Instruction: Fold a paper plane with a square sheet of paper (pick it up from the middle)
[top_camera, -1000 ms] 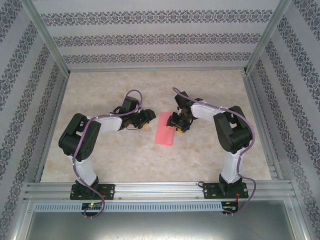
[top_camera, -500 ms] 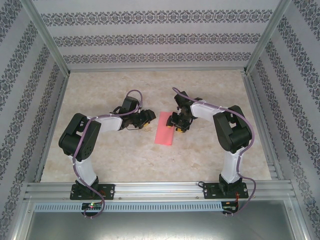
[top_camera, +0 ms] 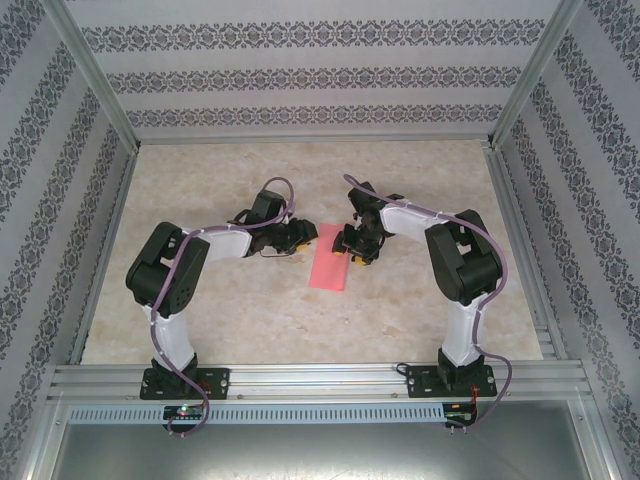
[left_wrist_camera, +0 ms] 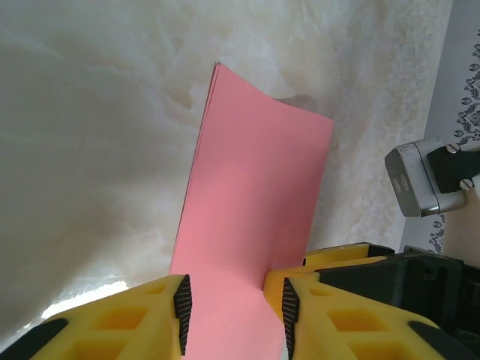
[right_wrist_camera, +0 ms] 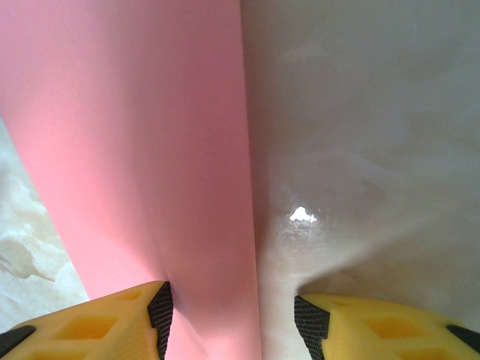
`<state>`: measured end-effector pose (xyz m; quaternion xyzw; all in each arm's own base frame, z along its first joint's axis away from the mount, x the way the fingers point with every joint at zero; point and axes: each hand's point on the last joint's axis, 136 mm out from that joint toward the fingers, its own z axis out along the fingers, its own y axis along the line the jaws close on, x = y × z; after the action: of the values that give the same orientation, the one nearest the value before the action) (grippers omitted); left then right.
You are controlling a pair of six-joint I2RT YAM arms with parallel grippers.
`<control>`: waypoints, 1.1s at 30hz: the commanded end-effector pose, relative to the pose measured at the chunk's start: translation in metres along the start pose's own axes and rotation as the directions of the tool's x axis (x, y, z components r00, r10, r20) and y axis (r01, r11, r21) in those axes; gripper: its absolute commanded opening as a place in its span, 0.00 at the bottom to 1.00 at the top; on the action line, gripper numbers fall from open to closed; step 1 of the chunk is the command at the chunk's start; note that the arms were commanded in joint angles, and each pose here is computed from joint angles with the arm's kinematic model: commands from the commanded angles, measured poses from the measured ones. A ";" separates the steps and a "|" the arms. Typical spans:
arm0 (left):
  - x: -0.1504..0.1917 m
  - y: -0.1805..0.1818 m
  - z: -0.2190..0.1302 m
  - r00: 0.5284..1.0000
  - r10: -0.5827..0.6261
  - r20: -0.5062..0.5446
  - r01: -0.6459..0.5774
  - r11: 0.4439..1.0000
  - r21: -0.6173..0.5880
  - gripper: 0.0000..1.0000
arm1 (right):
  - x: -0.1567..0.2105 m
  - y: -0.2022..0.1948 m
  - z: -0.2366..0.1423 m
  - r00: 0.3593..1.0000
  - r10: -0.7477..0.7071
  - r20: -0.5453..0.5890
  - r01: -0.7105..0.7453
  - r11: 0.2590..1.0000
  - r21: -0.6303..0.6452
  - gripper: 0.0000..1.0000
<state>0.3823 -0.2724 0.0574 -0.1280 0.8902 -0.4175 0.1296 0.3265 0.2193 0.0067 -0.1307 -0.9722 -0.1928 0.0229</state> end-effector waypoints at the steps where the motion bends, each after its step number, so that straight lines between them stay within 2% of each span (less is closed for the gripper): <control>1: 0.008 -0.008 0.010 0.998 0.039 -0.047 -0.038 0.999 0.023 0.38 | 0.022 -0.087 0.063 0.996 0.042 -0.074 -0.019 0.955 0.296 0.54; 6: 0.018 -0.013 0.021 0.993 0.051 -0.103 -0.047 0.998 0.043 0.33 | 0.022 -0.088 0.065 0.996 0.046 -0.078 -0.021 0.954 0.299 0.54; 10: 0.022 -0.016 0.028 0.990 0.060 -0.129 -0.054 0.997 0.050 0.23 | 0.023 -0.090 0.065 0.996 0.047 -0.079 -0.021 0.953 0.304 0.54; 14: 0.026 -0.012 0.035 0.986 0.059 -0.155 -0.055 0.998 0.029 0.12 | 0.024 -0.091 0.067 0.996 0.048 -0.080 -0.022 0.953 0.303 0.54; 20: 0.032 0.000 0.042 0.982 0.043 -0.184 -0.047 0.999 -0.017 0.05 | 0.024 -0.090 0.068 0.995 0.049 -0.082 -0.022 0.953 0.303 0.54; 24: 0.039 0.019 0.043 0.979 0.016 -0.203 -0.033 0.996 -0.083 0.00 | 0.025 -0.090 0.067 0.996 0.047 -0.082 -0.020 0.953 0.302 0.54; 28: 0.053 0.048 0.042 0.971 -0.023 -0.238 -0.022 0.983 -0.184 0.00 | 0.025 -0.084 0.063 0.996 0.040 -0.079 -0.016 0.959 0.282 0.54; 33: 0.072 0.086 0.036 0.952 -0.054 -0.301 -0.046 0.948 -0.316 0.00 | 0.018 -0.059 0.042 0.998 0.010 -0.057 0.001 0.981 0.194 0.54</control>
<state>0.3639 -0.3013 0.0192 -0.0702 0.9155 -0.3931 0.0495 0.3266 0.2205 0.0099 -0.1253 -0.9725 -0.1951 0.0206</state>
